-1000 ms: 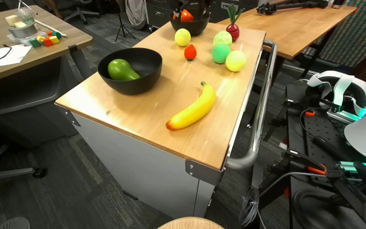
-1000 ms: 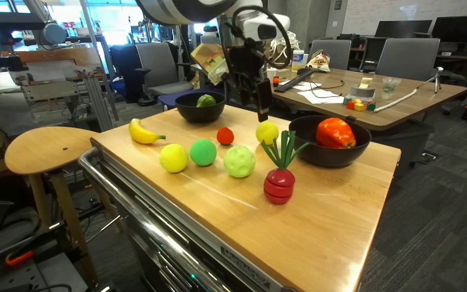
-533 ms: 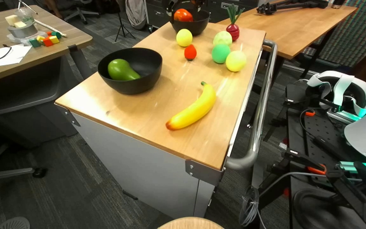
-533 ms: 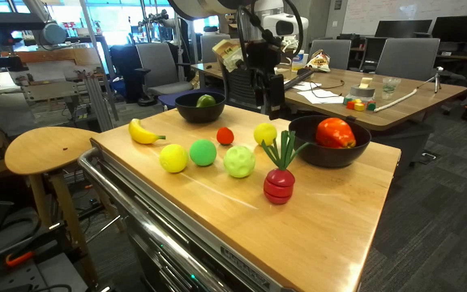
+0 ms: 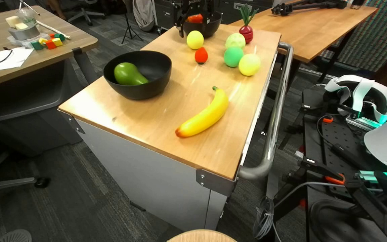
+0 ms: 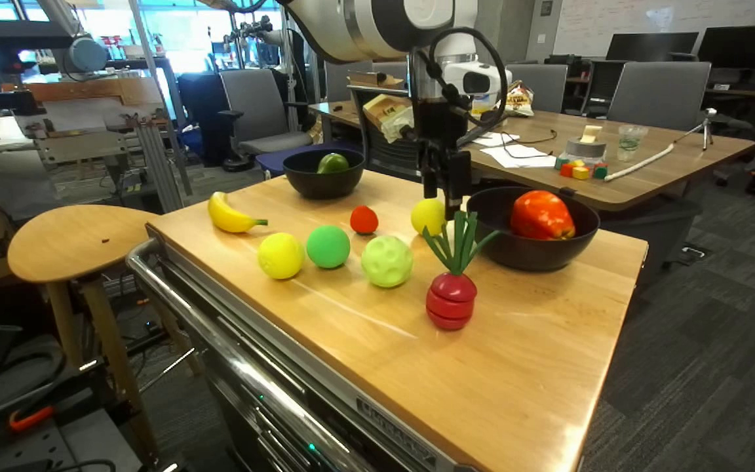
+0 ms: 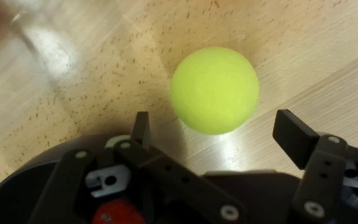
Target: Place the fruits and vegetables in the two black bowls
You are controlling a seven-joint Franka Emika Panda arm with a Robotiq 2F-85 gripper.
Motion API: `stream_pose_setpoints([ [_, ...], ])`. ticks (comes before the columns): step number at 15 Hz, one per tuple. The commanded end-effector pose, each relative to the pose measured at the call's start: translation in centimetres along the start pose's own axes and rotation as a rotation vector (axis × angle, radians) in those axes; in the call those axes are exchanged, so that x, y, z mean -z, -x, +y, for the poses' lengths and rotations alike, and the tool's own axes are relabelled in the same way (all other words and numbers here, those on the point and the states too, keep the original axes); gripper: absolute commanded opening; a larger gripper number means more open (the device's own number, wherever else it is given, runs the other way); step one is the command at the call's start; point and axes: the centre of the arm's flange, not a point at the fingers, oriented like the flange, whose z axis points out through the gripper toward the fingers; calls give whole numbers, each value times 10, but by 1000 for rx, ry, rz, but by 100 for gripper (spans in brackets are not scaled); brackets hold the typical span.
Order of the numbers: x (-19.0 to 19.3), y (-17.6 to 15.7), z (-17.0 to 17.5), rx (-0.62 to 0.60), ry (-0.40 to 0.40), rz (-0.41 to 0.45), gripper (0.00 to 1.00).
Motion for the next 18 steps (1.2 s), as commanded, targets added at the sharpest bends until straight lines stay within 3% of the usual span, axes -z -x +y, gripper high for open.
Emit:
stream_pose_setpoints([
  [1,-12,-11,-10,-2,22,-8,100],
  [5,-23,-5,-16,11,24,-30,100],
  [6,-23,-4,-18,12,23,-33,95],
  [7,-23,-4,-19,13,23,-35,74],
  [9,-21,-3,-20,16,25,-38,70],
  [13,5,-5,-12,23,25,-48,37],
  [18,69,-38,27,-47,-72,48,24],
])
